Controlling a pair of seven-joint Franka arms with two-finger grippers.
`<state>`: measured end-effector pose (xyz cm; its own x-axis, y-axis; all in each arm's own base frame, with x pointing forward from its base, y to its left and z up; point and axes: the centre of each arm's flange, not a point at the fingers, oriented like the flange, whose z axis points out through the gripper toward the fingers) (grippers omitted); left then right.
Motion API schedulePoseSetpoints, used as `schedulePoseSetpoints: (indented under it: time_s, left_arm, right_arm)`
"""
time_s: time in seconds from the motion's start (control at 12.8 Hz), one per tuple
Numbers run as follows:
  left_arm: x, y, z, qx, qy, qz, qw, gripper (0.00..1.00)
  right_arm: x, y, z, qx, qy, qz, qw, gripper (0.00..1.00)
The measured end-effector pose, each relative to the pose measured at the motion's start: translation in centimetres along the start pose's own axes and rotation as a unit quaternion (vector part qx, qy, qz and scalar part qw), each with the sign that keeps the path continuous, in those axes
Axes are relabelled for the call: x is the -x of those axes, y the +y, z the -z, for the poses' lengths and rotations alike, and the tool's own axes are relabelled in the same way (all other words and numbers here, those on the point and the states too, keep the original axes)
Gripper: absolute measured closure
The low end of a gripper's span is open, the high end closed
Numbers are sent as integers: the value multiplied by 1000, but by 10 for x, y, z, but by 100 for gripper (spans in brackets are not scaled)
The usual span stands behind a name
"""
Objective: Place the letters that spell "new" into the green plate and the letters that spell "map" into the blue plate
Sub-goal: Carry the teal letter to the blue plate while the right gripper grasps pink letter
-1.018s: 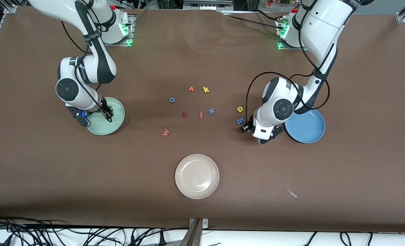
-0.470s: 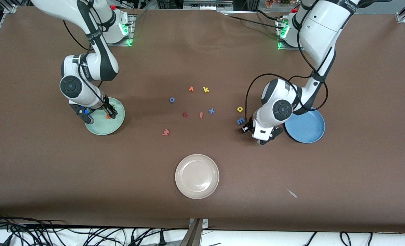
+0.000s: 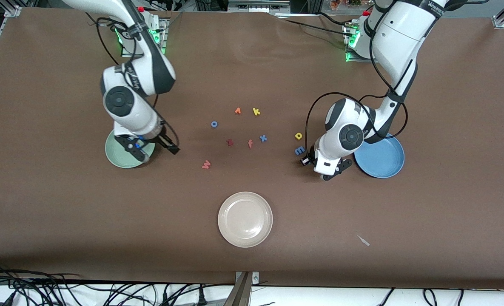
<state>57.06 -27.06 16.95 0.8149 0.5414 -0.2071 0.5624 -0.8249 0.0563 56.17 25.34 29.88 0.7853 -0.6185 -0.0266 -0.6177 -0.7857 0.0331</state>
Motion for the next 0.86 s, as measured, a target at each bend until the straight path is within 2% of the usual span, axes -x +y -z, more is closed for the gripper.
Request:
schedulePoseSetpoints:
  time_s: [0.16,0.47,0.63,0.86]
  left_arm:
    - [-1,1,3,2,2,-1,1000,69]
    - [-1,1,3,2,2,-2,1000,71]
    - [-1,0,5,-4,-3,-12,1000,71]
    - [-9,-8,46,-29,-23,-40,999,71]
  right_arm:
    - [6,-39,-16,-5,4,18,1000,0]
    - [5,-74,-84,-23,21,31,999,2]
    - [14,-79,-105,-22,22,39,999,2]
    - [29,-84,-116,-17,20,50,998,9]
